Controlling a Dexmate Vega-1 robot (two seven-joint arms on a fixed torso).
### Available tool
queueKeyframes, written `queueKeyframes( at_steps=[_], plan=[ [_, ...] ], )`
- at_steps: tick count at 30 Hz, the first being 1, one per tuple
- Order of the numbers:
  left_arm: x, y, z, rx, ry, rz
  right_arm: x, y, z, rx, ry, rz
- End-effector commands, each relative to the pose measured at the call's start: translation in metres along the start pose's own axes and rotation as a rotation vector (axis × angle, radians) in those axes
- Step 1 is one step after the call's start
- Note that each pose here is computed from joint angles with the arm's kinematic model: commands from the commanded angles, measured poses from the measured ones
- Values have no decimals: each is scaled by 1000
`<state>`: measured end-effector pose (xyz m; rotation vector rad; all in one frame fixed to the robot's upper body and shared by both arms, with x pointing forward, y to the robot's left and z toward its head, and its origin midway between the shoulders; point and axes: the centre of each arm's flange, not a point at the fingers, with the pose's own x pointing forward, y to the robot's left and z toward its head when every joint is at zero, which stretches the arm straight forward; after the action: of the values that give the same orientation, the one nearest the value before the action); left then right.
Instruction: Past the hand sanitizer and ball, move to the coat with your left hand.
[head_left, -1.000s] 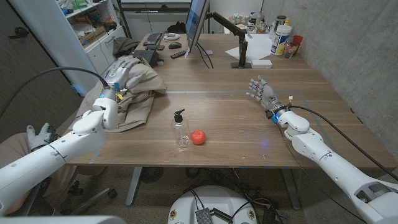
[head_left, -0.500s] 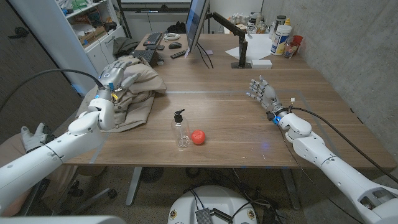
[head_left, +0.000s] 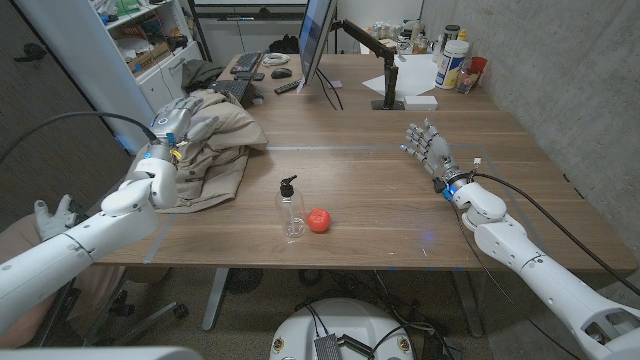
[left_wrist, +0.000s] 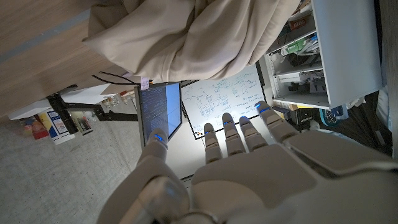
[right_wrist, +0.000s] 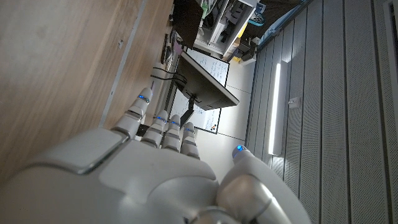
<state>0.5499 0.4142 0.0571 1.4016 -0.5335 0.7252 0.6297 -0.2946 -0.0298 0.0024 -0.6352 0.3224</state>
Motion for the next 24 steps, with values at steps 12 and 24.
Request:
queueKeyframes(
  at_steps=[12, 24],
  plan=[
    [12, -5, -5, -23, 2, 0, -1, 3, 15, 41, -17, 31],
    [20, -8, -7, -17, 6, -19, -4, 1, 17, 52, -27, 4]
  ],
)
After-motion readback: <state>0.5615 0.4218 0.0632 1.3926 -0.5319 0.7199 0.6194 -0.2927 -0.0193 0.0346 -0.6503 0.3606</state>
